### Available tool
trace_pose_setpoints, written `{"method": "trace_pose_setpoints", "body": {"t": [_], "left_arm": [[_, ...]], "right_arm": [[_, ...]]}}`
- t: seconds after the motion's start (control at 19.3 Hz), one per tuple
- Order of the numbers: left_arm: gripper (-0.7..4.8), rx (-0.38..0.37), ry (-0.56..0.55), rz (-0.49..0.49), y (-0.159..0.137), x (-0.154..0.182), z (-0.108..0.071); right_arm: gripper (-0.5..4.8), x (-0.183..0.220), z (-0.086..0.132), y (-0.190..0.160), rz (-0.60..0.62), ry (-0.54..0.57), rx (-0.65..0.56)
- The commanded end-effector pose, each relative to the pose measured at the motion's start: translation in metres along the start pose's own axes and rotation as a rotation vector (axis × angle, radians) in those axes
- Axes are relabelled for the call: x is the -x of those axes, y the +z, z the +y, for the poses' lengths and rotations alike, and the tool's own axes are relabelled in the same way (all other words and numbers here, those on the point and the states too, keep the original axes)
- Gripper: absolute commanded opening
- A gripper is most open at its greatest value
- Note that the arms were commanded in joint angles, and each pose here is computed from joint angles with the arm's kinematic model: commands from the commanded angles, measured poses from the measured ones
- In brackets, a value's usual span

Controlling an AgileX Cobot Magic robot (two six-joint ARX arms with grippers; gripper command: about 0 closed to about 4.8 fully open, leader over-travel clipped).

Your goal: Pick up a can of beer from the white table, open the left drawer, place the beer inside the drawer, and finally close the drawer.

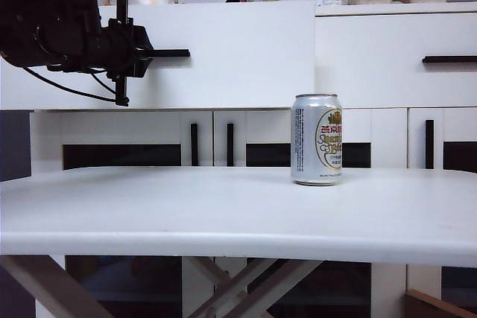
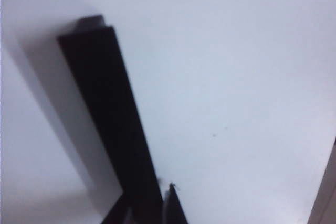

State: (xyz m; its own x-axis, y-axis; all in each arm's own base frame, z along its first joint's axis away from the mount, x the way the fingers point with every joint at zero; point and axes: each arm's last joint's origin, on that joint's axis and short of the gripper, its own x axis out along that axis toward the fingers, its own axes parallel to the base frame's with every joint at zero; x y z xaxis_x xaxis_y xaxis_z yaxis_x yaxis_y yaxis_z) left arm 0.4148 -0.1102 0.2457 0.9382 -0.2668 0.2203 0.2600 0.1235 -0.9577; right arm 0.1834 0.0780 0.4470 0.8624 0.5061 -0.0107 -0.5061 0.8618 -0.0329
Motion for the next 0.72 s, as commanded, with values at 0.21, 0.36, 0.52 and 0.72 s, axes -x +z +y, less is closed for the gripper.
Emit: {"method": "trace_pose_setpoints", "body": {"t": [0.21,0.36,0.52,0.72], "left_arm": [[-0.05,-0.036,0.002,0.049,-0.009,0.014,0.001],[-0.05,-0.037,-0.007,0.042,-0.008,0.026,0.000],[-0.05,-0.035,0.006,0.042,-0.009,0.040,0.004],[-0.05,-0.020,0.010,0.039,-0.010,0.058,0.008]], "right_arm": [[-0.05,0.002,0.000,0.003,-0.017,-0.002,0.003],[-0.05,0.002,0.000,0.003,-0.017,-0.002,0.003],[-0.05,0.002,0.000,0.003,-0.015,-0.002,0.003],[-0.05,0.002,0.000,0.002,-0.006,-0.001,0.001]]}}
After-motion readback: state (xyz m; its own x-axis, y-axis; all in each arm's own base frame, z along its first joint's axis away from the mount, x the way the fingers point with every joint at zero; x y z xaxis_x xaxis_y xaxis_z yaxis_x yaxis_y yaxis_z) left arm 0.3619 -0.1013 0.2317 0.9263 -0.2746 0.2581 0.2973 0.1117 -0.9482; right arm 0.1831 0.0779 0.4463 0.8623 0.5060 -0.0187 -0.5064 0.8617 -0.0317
